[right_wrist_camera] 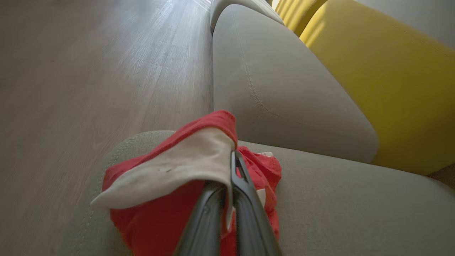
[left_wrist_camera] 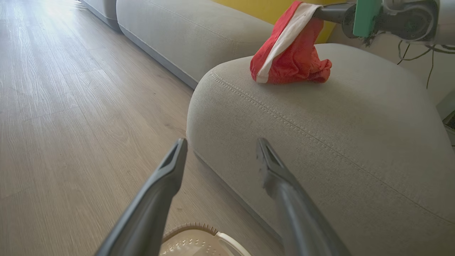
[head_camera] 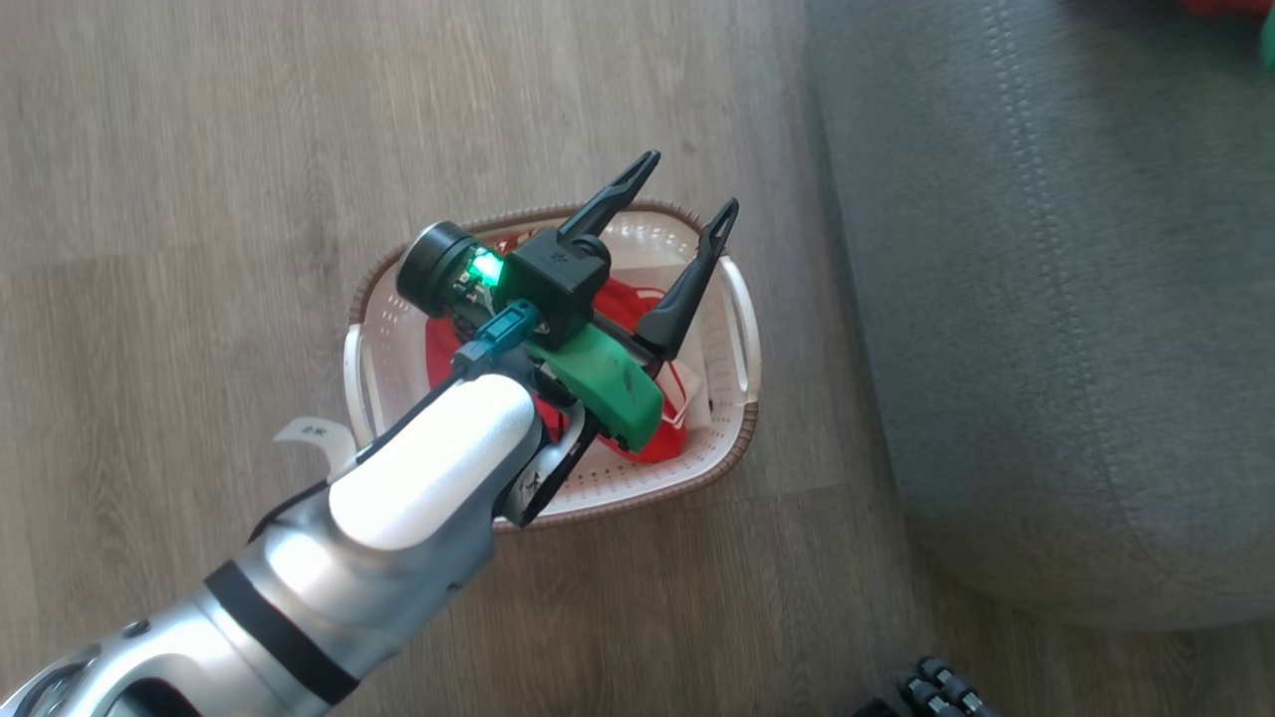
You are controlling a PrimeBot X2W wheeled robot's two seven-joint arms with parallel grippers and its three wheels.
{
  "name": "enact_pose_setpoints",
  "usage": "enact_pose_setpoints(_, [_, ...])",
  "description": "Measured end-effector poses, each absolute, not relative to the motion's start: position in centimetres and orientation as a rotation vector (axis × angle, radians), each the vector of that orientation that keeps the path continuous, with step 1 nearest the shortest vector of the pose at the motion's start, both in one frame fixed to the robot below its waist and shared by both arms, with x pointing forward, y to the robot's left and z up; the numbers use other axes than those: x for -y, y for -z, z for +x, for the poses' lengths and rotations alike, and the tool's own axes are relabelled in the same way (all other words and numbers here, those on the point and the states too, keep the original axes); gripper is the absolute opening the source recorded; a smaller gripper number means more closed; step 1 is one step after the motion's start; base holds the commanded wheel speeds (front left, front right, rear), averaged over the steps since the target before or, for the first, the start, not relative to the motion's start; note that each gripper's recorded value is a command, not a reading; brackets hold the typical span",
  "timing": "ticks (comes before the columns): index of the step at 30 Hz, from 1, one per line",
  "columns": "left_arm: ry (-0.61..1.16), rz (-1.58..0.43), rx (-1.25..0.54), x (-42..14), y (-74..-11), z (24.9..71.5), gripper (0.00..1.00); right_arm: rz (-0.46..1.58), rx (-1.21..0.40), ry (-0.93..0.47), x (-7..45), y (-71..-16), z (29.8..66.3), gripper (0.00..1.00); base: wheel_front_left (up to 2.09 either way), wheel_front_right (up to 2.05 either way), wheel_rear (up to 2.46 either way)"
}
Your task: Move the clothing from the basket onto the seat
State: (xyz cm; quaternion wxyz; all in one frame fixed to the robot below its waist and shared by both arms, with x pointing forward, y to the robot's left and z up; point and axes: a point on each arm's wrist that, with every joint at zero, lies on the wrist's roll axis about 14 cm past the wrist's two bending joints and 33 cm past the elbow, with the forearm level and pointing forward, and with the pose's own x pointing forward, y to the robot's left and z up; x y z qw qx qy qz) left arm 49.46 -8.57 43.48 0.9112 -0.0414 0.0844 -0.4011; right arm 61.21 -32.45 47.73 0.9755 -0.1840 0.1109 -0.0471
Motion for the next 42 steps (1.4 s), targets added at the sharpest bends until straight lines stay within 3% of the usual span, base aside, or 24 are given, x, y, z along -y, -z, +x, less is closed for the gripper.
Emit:
enact_pose_setpoints(4, [0.807,-0.084,-0.192,7.8,-42.5,49.7,1.0,-0.349,-0.329,0.063,31.1,-43.0,60.2,0.0,0.0,0.0,0.0])
enact_pose_setpoints(9, [0.801,-0.084,-0.195,7.7,-42.2,49.9,1.0,-0.335,-0.349,0.031,29.5,-41.7,60.1,0.0,0.0,0.0,0.0])
enact_pose_setpoints(11, [0.803,-0.083,-0.191,7.8,-42.4,49.8,1.0,-0.337,-0.345,0.035,29.7,-42.0,60.0,0.43,0.0,0.0,0.0])
enact_pose_setpoints(12, [0.804,-0.082,-0.188,7.8,-42.6,49.8,1.0,-0.34,-0.342,0.037,29.8,-42.2,59.9,0.77,0.0,0.0,0.0])
enact_pose_setpoints(13, [0.804,-0.08,-0.184,7.8,-42.8,49.8,1.0,-0.344,-0.338,0.037,29.9,-42.5,59.9,1.0,0.0,0.0,0.0])
enact_pose_setpoints(20, [0.8,-0.082,-0.159,7.8,-44.2,49.7,1.0,-0.368,-0.275,0.036,30.0,-45.2,59.4,1.0,0.0,0.0,0.0])
enact_pose_setpoints(32, [0.77,-0.107,-0.152,7.3,-46.2,47.5,1.0,-0.338,-0.203,0.046,30.4,-48.3,54.8,1.0,0.0,0.0,0.0])
enact_pose_setpoints(42, [0.63,-0.149,-0.11,4.1,-49.2,46.2,1.0,-0.284,-0.052,0.021,28.8,-53.8,52.2,1.0,0.0,0.0,0.0])
